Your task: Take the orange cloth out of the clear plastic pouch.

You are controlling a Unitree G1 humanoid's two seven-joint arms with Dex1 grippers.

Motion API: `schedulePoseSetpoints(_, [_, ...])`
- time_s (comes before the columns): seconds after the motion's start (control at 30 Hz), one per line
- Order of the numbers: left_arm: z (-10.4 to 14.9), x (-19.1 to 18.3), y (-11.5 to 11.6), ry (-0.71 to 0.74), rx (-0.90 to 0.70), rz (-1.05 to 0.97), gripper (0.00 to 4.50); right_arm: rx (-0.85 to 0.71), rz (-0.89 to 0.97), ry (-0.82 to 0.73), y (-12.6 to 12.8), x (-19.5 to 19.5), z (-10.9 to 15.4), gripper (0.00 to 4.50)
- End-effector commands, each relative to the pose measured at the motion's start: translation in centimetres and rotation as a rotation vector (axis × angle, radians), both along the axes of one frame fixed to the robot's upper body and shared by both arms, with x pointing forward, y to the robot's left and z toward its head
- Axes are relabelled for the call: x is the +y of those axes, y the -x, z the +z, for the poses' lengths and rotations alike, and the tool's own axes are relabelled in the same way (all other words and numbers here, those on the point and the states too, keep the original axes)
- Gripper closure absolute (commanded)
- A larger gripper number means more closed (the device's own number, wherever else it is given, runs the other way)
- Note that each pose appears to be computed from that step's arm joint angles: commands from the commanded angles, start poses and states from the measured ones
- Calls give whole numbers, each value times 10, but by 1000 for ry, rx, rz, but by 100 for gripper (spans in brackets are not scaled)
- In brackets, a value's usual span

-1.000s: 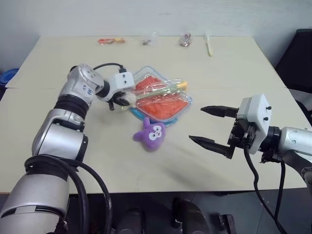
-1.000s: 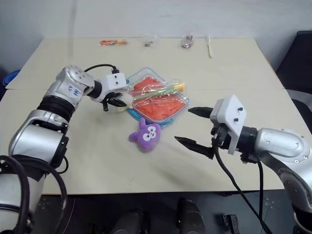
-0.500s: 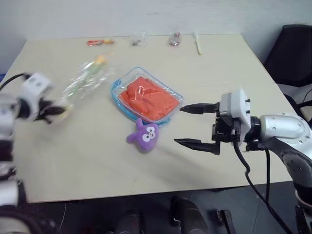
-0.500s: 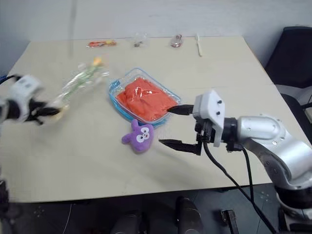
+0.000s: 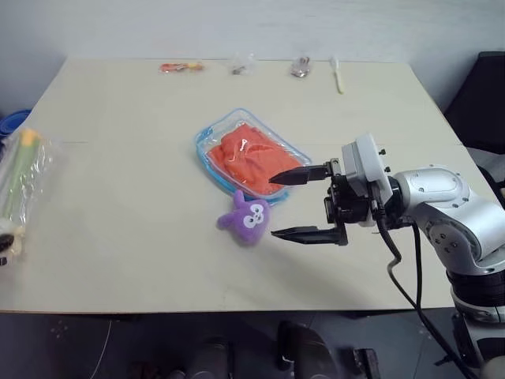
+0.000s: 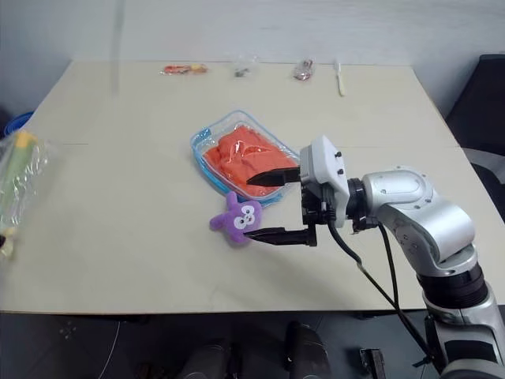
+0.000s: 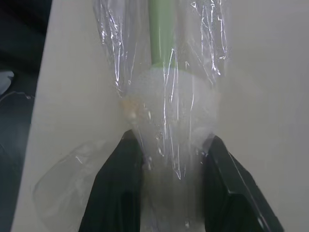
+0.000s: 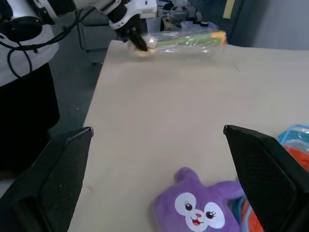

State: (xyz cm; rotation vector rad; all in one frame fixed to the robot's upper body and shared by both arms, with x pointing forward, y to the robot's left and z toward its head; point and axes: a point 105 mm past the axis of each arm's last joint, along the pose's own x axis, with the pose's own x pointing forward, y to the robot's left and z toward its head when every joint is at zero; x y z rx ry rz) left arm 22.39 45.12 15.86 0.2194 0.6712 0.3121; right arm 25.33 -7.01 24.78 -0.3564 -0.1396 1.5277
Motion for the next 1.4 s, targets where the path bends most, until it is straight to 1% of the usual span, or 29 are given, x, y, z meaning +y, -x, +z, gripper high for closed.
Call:
schedulePoseSetpoints(0.03, [16,8,8,-36,-43,45,160,-45,9,-12,2,1,7,0])
schedulePoseSetpoints(0.13, [20,11,11,-70,-30,45,57,-45,-7,-11,1,-2,7,0])
schedulePoseSetpoints(0.17, [24,12,12,-89,-30,37,27,-45,-14,-10,1,-3,6,0])
schedulePoseSetpoints(0.2, [34,12,9,-114,-52,11,1,-46,-23,-8,0,-4,6,0])
schedulePoseSetpoints(0.23, [44,11,6,-133,-80,-21,1,-46,-30,-7,0,-5,6,0])
schedulePoseSetpoints(0.3, [82,-2,-9,-126,-219,-157,1,-46,-50,-7,-1,-8,6,0])
schedulePoseSetpoints(0.33, [97,-12,-15,-131,-268,-239,1,-46,-58,-7,-1,-9,6,0])
schedulePoseSetpoints(0.4, [123,-51,-29,-155,-337,-522,1,-45,-79,-10,0,-11,7,0])
schedulePoseSetpoints(0.47, [133,-98,-40,-182,-326,-843,1,-46,-105,-13,1,-14,6,0])
schedulePoseSetpoints(0.5, [127,-119,-55,-247,-270,-987,1,-49,-124,-15,2,-15,6,0])
schedulePoseSetpoints(0.57, [118,-140,-75,-348,-186,-1136,1,-51,-148,-18,3,-17,6,0])
schedulePoseSetpoints(0.6, [110,-148,-88,-430,-136,-1200,1,-54,-162,-21,3,-18,7,0])
schedulePoseSetpoints(0.67, [95,-175,-130,-642,-53,-1351,1,-69,-202,-30,6,-20,9,0])
schedulePoseSetpoints(0.7, [92,-188,-145,-717,-26,-1405,1,-74,-217,-33,7,-21,10,0])
schedulePoseSetpoints(0.8, [88,-222,-182,-859,-13,-1485,1,-88,-272,-46,12,-25,12,0])
schedulePoseSetpoints(0.9, [82,-252,-206,-1015,5,-1520,1,-102,-333,-54,19,-28,13,0])
schedulePoseSetpoints(0.97, [77,-265,-218,-1129,31,-1509,1,-113,-376,-58,26,-31,14,0])
schedulePoseSetpoints(1.03, [74,-271,-224,-1189,42,-1491,1,-119,-408,-61,30,-33,15,0])
schedulePoseSetpoints(1.17, [66,-280,-231,-1239,59,-1483,1,-130,-481,-71,33,-39,17,0])
schedulePoseSetpoints(1.3, [66,-283,-237,-1302,44,-1442,1,-134,-521,-67,34,-45,18,0])
schedulePoseSetpoints(1.37, [66,-285,-240,-1306,30,-1416,1,-135,-534,-63,35,-47,19,0])
schedulePoseSetpoints(1.4, [67,-286,-241,-1310,20,-1404,19,-135,-539,-61,35,-48,19,0])
